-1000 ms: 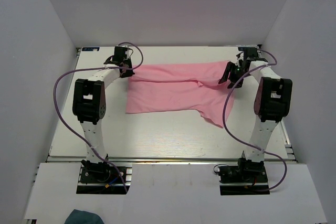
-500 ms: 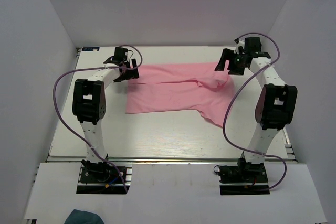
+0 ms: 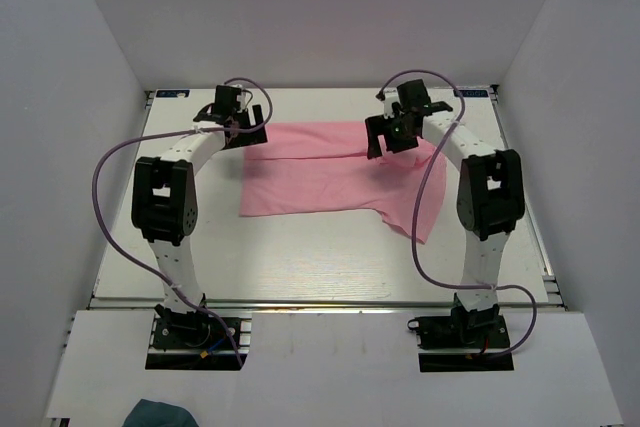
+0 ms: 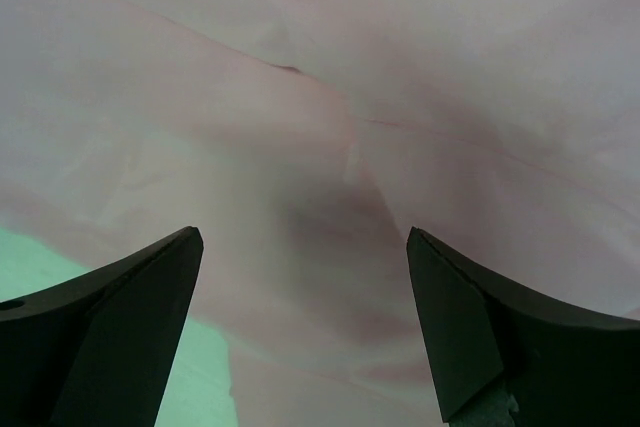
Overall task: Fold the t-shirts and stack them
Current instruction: Fold the flattened tshirt in 1/3 of the way
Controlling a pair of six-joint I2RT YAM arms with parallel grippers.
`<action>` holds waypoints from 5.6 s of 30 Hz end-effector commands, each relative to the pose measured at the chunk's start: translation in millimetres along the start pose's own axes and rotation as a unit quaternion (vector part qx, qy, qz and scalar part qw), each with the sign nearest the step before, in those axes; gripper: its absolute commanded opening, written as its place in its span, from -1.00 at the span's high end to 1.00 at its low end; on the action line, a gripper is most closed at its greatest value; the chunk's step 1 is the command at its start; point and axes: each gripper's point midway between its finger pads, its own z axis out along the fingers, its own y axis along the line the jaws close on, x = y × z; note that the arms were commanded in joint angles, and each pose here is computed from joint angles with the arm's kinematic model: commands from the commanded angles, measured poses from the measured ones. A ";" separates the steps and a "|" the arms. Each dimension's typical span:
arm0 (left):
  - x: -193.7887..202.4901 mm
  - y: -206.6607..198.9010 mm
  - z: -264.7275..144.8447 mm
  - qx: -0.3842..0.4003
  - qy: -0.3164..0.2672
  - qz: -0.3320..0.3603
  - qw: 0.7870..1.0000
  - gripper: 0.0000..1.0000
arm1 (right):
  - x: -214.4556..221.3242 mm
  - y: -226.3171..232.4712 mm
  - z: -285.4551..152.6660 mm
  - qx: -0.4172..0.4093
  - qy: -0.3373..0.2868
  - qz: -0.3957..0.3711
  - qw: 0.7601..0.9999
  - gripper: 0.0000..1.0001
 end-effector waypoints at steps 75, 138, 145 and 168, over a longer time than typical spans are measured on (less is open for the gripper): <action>39.4 11.1 -1.6 -0.008 0.051 0.004 0.999 -1.00 | 23.5 -21.2 14.4 0.161 0.105 0.031 0.981 1.00; 45.4 -36.9 75.5 0.122 0.080 0.025 0.989 -1.00 | 98.0 -105.1 -16.8 0.066 0.070 0.335 0.937 -0.13; 51.1 -28.8 77.3 0.100 0.086 0.021 0.991 -1.00 | 99.5 -101.8 -11.6 0.042 0.060 0.333 0.940 -0.07; 60.2 13.2 77.3 0.040 0.103 0.004 0.994 -1.00 | 62.9 -142.8 -42.6 0.072 0.010 0.314 0.947 1.00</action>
